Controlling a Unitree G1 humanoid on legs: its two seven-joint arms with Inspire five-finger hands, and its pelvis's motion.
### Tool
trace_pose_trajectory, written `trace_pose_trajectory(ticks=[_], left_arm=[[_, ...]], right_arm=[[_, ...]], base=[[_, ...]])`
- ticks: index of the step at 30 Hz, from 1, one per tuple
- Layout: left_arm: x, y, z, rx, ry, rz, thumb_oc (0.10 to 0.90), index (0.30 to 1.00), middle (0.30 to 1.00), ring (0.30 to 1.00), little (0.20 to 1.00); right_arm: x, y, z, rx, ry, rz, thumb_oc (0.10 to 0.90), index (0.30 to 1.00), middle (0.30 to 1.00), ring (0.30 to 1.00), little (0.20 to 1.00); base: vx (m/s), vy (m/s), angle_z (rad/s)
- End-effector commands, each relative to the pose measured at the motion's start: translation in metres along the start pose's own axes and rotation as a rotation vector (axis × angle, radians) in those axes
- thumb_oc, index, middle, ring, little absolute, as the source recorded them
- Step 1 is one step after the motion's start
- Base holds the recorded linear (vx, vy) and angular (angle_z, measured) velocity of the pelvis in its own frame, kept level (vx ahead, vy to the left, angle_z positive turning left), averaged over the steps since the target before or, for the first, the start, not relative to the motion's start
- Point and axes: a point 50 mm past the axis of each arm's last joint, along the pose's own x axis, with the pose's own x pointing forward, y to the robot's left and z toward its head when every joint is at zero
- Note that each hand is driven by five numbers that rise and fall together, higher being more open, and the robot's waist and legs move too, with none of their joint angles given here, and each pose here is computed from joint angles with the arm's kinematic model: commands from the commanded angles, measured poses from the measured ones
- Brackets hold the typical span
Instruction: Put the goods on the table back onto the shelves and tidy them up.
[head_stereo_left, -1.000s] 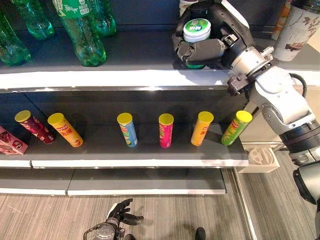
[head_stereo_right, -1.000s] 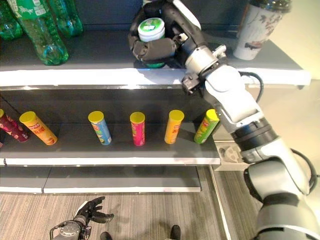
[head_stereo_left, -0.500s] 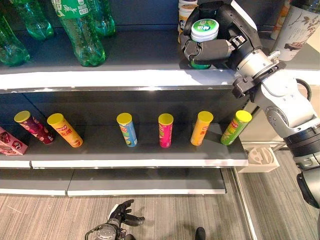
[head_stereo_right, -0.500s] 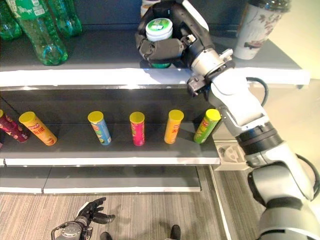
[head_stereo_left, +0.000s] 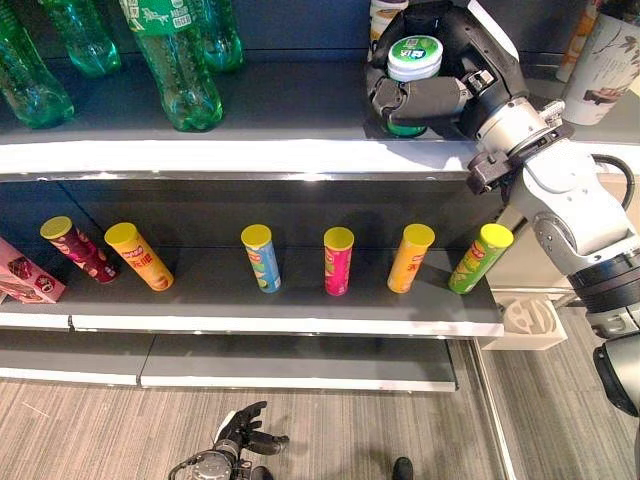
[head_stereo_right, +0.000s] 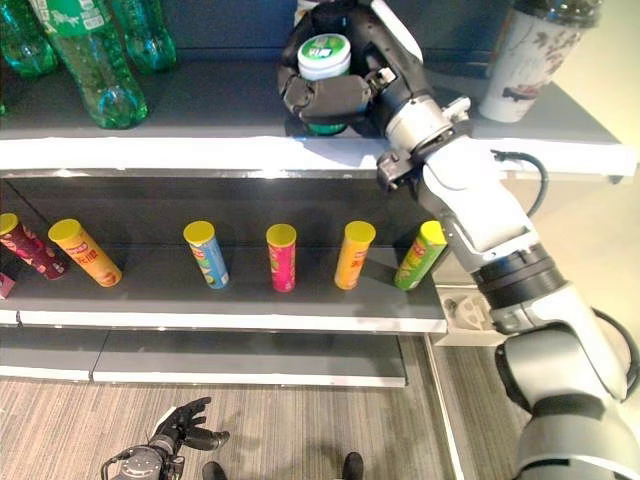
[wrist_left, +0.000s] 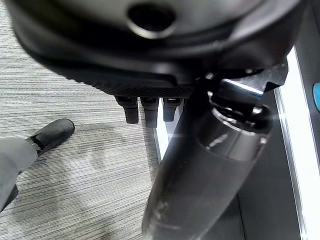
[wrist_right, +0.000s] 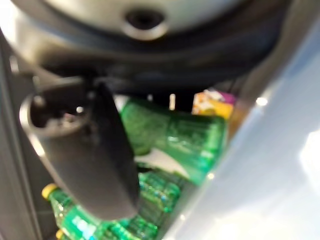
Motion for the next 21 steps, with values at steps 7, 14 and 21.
trace_pose_trajectory(ticks=[7, 14, 21], left_arm=[[0.0082, 0.0155, 0.0418, 0.057, -0.143, 0.033, 0.8, 0.9, 0.9, 0.9, 0.9], [0.0082, 0.0155, 0.043, 0.057, -0.148, 0.033, 0.8, 0.9, 0.9, 0.9, 0.9], [0.0083, 0.0138, 0.0434, 0.055, -0.149, 0.029, 0.8, 0.9, 0.9, 0.9, 0.9]], right_arm=[[0.0117, -0.0343, 0.0489, -0.029, -0.209, -0.171, 0.8, 0.9, 0.9, 0.9, 0.9], [0.0104, -0.0341, 0.0457, -0.026, -0.197, -0.17, 0.8, 0.9, 0.9, 0.9, 0.9], [0.0104, -0.0287, 0.0461, -0.013, -0.204, -0.144, 0.8, 0.9, 0.9, 0.9, 0.9]], base=[[0.0, 0.0, 0.0], [0.0, 0.0, 0.0], [0.0, 0.0, 0.01]])
